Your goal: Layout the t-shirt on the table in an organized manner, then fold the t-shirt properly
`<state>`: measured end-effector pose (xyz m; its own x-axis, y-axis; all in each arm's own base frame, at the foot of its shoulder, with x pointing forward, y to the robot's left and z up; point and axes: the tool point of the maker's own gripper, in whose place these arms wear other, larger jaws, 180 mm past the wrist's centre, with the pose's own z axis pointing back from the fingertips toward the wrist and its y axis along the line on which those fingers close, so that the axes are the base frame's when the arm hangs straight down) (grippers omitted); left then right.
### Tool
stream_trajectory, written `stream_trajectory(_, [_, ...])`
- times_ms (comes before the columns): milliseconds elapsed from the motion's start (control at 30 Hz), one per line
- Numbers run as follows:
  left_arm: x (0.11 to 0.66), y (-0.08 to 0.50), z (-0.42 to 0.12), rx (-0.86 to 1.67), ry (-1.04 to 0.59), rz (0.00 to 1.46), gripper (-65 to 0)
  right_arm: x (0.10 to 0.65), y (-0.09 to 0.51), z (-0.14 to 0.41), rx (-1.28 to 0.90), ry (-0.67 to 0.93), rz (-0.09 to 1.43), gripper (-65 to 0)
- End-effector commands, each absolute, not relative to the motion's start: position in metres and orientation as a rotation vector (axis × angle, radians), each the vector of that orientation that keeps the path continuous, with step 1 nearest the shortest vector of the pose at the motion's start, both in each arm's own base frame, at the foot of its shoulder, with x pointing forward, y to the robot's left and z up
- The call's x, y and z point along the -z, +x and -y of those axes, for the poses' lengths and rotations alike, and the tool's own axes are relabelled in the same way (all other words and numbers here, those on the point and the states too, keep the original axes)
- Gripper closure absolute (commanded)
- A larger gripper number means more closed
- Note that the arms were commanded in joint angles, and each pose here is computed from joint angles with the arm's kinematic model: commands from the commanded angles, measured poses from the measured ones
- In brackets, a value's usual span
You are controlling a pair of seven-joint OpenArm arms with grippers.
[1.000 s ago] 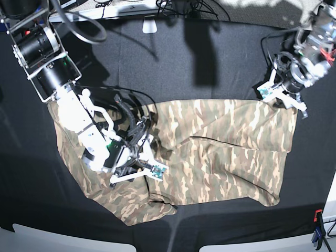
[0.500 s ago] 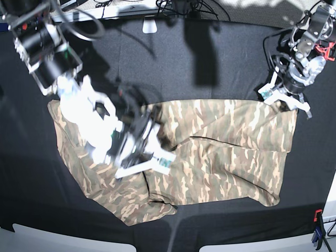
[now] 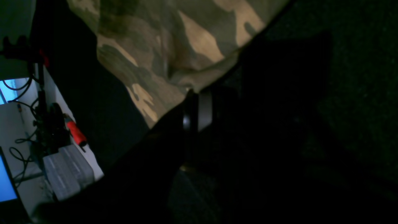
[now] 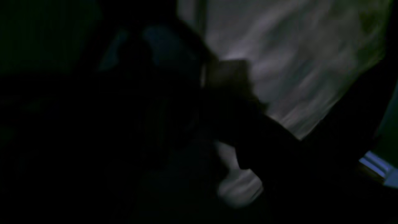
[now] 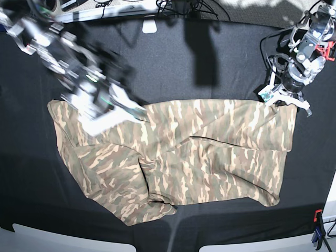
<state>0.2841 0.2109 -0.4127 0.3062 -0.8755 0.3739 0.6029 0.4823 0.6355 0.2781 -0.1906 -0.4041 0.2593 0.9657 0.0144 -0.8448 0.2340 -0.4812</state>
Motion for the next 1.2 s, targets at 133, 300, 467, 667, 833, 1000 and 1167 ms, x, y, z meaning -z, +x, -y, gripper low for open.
stream_trajectory(133, [0.401, 0.294, -0.215, 1.014, 0.442, 0.797, 0.0, 0.387, 0.285, 0.242, -1.195, -0.544, 0.382, -29.9])
stream_trajectory(300, [0.403, 0.293, -0.207, 0.992, 0.414, 0.807, 0.0, 0.392, 0.295, 0.263, -1.124, -0.58, 0.388, -29.9])
stream_trajectory(467, [0.405, 0.292, -0.197, 0.972, 0.388, 0.819, 0.0, 0.409, 0.287, 0.286, -1.113, -0.585, 0.312, -29.9])
stream_trajectory(667, [0.406, 0.292, -0.194, 0.968, 0.382, 0.822, 0.0, 0.391, 0.3, 0.273, -1.067, -0.614, 0.422, -29.9])
stream_trajectory(833, [0.406, 0.292, -0.194, 0.967, 0.381, 0.821, 0.0, 0.377, 0.304, 0.247, -1.113, -0.589, 0.495, -29.9])
stream_trajectory(1000, [0.406, 0.292, -0.194, 0.968, 0.382, 0.821, 0.0, 0.368, 0.307, 0.237, -1.111, -0.583, 0.542, -26.3])
stream_trajectory(1167, [0.406, 0.292, -0.194, 0.967, 0.381, 0.821, 0.0, 0.364, 0.311, 0.239, -1.073, -0.599, 0.565, -22.8])
